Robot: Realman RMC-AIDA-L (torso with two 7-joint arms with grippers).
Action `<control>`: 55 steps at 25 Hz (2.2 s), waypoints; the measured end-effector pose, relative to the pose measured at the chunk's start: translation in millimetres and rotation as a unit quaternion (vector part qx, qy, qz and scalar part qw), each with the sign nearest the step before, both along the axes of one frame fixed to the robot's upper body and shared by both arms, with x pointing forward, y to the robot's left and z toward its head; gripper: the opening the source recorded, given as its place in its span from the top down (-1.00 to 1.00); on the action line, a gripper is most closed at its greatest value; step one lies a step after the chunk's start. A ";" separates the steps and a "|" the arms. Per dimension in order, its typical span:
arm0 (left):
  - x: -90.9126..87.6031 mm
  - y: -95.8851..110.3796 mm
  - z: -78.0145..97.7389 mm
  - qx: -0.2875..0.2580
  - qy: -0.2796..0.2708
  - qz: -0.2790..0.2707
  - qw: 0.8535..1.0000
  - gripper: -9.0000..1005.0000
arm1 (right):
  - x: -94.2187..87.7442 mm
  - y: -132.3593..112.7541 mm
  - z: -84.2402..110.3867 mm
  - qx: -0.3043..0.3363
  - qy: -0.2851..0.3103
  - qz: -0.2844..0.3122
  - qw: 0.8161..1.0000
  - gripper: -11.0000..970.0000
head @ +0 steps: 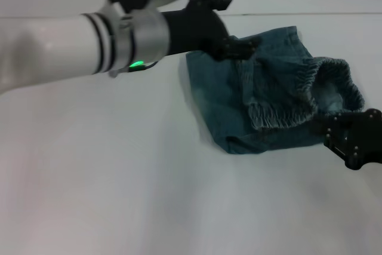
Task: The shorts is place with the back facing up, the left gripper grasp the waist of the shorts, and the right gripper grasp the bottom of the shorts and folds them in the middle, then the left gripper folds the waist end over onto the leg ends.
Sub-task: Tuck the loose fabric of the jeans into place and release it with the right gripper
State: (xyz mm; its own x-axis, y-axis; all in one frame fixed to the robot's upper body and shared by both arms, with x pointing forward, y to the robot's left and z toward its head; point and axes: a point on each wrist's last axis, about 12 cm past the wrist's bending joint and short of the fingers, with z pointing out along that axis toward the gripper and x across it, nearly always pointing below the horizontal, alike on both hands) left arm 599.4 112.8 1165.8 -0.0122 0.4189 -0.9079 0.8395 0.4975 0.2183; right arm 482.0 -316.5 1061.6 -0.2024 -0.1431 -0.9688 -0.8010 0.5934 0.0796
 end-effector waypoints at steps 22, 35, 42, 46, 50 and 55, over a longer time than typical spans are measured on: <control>-109.1 172.1 -98.7 -0.254 0.007 0.057 0.965 -0.62 | 70.3 116.3 145.5 -0.475 0.154 0.107 0.860 -0.54; -116.1 177.1 -109.6 -0.236 0.027 0.067 0.969 -0.61 | 79.9 167.5 119.5 -0.561 0.090 0.060 0.820 -0.66; -114.4 177.8 -109.9 -0.231 0.025 0.072 0.970 -0.61 | 79.5 181.9 90.1 -0.574 0.091 0.072 0.811 -0.65; -113.1 178.1 -110.2 -0.229 0.026 0.075 0.970 -0.61 | 81.9 184.5 85.7 -0.575 0.078 0.064 0.812 -0.65; -113.5 177.6 -111.7 -0.231 0.029 0.077 0.970 -0.61 | 84.9 183.9 77.4 -0.581 0.074 0.060 0.809 -0.65; -114.5 178.0 -112.4 -0.232 0.029 0.080 0.969 -0.61 | 89.3 184.1 72.6 -0.577 0.066 0.056 0.812 -0.64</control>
State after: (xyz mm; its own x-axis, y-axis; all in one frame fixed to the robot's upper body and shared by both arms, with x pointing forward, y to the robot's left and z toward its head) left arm 484.9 290.8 1053.4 -0.1003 -0.0466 -0.9939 0.7480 0.6551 -0.1062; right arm 571.3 -132.4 1134.2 -0.2170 -0.9650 -0.1471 -0.8844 0.2581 -0.3889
